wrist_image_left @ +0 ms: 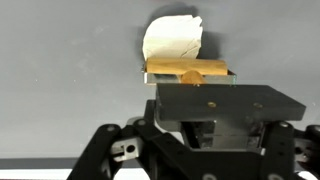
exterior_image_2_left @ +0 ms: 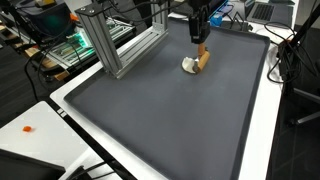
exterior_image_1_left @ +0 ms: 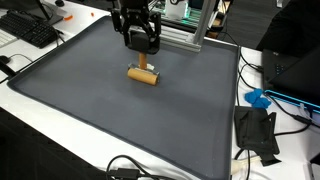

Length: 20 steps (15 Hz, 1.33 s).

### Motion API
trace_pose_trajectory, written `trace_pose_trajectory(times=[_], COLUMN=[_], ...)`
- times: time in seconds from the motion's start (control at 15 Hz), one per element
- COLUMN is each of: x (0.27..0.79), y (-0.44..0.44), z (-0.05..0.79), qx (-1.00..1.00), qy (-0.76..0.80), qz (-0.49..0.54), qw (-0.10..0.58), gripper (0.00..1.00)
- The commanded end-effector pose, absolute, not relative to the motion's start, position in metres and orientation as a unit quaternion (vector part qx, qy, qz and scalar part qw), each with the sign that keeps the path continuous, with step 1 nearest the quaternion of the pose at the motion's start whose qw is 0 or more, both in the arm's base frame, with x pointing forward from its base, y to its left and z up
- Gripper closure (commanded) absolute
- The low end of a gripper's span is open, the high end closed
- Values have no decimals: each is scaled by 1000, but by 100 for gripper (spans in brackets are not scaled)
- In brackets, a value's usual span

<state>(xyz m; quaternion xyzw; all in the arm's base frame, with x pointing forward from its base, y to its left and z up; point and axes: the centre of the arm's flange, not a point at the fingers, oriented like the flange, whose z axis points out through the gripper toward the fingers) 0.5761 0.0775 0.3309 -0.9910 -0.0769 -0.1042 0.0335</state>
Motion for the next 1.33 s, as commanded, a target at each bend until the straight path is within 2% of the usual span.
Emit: trace_pose_trajectory(times=[0.0, 0.93, 1.27], x=[571, 550, 547], y=[80, 72, 75], z=[308, 317, 311], qx=[-994, -997, -999], qy=[-60, -63, 5], qz=[-92, 29, 47], qw=[27, 21, 18], gripper=[44, 44, 44])
